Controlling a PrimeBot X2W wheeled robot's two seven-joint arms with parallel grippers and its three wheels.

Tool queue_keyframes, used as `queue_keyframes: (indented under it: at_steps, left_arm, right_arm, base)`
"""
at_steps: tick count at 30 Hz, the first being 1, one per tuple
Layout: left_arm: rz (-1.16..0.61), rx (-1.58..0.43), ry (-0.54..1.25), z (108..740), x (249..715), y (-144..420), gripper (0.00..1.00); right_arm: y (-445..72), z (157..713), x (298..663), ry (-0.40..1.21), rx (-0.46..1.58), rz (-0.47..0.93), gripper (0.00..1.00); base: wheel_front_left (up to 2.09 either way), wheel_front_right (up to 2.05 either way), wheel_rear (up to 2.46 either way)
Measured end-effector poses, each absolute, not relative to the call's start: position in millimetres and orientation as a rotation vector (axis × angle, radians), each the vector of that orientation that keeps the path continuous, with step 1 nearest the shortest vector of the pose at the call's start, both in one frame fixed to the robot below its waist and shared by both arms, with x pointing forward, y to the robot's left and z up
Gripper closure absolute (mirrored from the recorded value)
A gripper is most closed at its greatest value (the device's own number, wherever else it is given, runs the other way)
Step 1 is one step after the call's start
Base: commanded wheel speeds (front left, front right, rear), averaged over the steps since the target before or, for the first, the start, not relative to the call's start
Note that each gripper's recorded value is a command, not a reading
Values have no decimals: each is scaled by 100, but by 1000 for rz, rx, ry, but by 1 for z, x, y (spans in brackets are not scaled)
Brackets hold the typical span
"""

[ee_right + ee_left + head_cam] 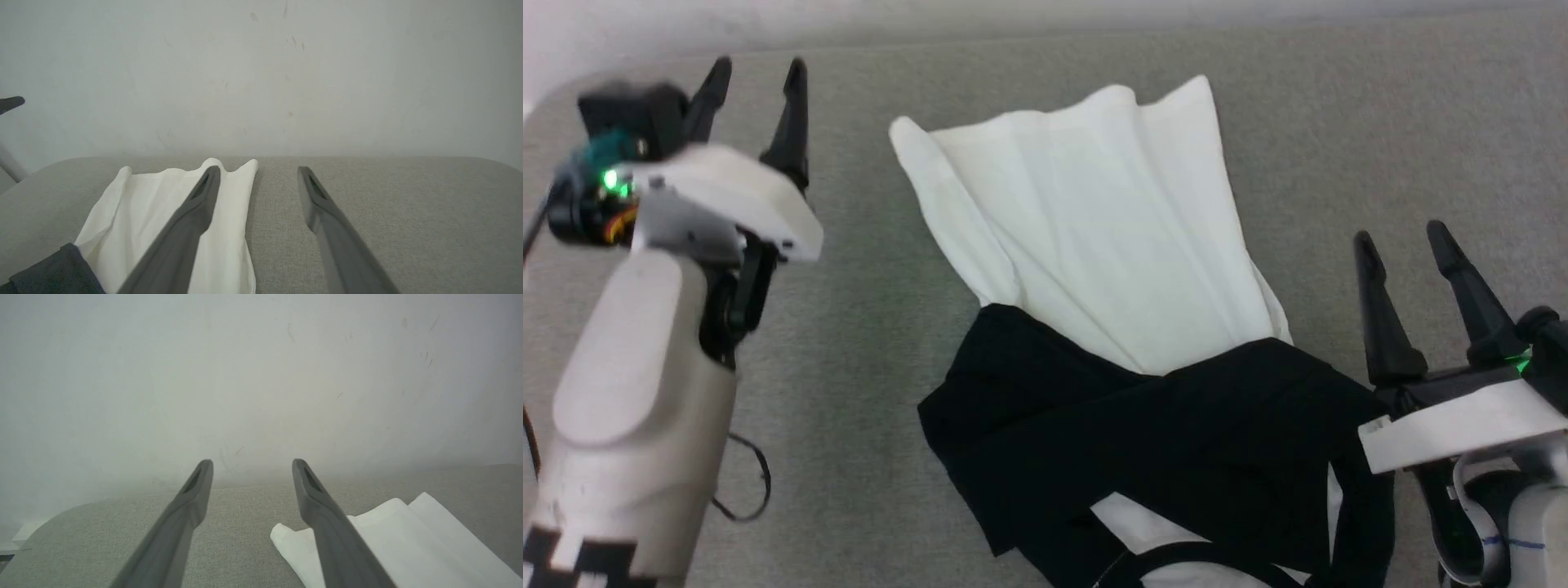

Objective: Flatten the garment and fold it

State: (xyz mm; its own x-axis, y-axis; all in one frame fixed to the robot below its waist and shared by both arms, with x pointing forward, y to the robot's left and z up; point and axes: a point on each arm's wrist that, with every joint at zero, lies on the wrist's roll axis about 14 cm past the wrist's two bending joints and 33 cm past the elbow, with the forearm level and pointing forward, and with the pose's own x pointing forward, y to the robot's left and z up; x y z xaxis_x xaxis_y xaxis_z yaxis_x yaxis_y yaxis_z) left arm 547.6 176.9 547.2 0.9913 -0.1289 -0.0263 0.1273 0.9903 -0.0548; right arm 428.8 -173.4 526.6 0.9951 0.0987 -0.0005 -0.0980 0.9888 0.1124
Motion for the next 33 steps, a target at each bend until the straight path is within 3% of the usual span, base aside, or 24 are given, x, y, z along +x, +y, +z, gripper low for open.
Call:
queue_keyframes:
  at_steps: [7, 14, 22, 23, 24, 25, 26, 33]
  left_arm:
    - [-239, -30, 387, 476, 594, 143, 0]
    - [-228, -3, 786, 382, 588, 146, 0]
    - [-245, -31, 993, 352, 592, 136, 0]
    - [-249, -36, 1015, 350, 591, 135, 13]
    - [-255, -39, 1031, 350, 591, 134, 58]
    - [-261, -42, 1037, 350, 591, 133, 89]
    - [-269, -48, 1037, 350, 591, 131, 100]
    - [-297, -36, 885, 360, 589, 120, 100]
  right_arm:
    - [-188, 502, 429, 65, 133, 54, 0]
    - [-205, 476, 422, 137, 142, -4, 0]
    - [-219, 456, 413, 193, 149, -54, 0]
    - [-221, 455, 412, 198, 148, -59, 0]
    - [-222, 454, 411, 202, 147, -63, 0]
    - [-223, 453, 411, 204, 147, -66, 0]
    - [-224, 452, 411, 206, 147, -69, 0]
    - [-223, 451, 419, 209, 154, -62, 0]
  base:
    - [0, 0, 0]
    - [0, 0, 0]
    - [0, 0, 0]
    - [0, 0, 0]
    - [0, 0, 0]
    - [0, 0, 0]
    - [0, 0, 0]
    - [0, 0, 0]
